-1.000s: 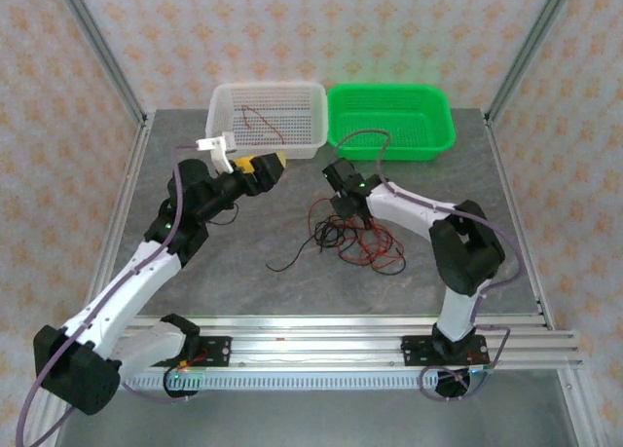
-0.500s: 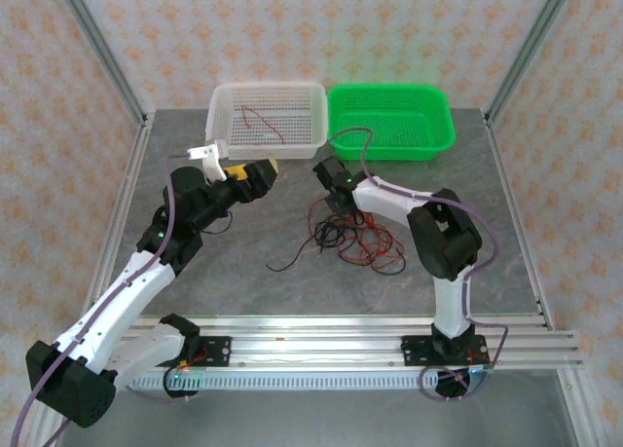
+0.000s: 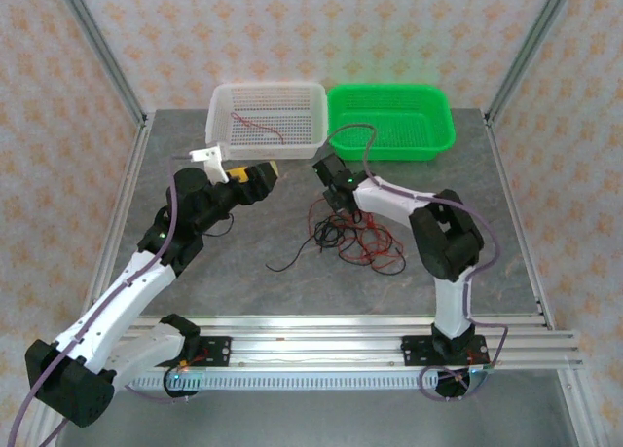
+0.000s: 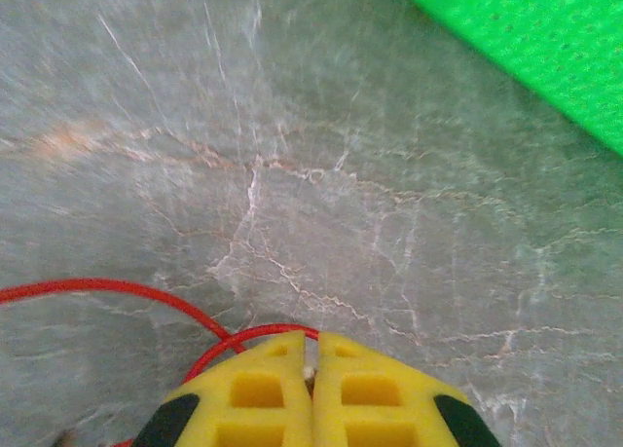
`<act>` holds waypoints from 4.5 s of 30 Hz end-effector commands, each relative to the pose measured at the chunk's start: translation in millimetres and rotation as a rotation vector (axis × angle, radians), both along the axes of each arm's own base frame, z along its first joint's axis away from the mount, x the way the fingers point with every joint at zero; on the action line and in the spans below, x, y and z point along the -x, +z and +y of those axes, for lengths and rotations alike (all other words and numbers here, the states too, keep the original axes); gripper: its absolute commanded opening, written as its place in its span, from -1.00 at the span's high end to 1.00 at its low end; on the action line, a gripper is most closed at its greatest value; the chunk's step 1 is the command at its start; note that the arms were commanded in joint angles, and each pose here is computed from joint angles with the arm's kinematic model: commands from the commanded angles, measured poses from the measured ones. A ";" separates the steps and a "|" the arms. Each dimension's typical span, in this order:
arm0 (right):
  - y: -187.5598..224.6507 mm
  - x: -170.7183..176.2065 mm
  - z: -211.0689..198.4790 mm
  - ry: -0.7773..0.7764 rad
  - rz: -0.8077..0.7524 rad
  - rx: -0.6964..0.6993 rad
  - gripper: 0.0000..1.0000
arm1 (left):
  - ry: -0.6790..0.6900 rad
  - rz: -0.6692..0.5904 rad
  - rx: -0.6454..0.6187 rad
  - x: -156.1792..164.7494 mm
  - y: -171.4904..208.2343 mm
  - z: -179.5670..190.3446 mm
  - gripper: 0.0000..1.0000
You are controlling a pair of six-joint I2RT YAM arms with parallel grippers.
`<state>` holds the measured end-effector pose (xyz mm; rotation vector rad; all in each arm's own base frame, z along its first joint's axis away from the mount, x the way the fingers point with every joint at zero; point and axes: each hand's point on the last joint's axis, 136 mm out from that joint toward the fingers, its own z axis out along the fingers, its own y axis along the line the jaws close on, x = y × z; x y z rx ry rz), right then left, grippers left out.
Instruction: Untangle the cables
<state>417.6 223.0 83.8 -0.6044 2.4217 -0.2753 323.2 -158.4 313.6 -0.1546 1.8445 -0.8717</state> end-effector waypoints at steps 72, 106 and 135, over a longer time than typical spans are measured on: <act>530.3 98.6 -29.2 0.026 -0.731 -1.084 1.00 | 0.109 0.217 -0.712 -15.0 -260.2 -93.3 -0.61; 624.7 103.7 -96.7 -0.129 -1.245 -1.085 1.00 | 0.050 -0.037 -0.447 -10.2 -81.5 -114.9 -0.98; 604.5 -3.1 30.3 0.212 -1.286 -1.189 1.00 | 0.123 -0.142 -0.123 70.7 43.4 -16.9 -0.98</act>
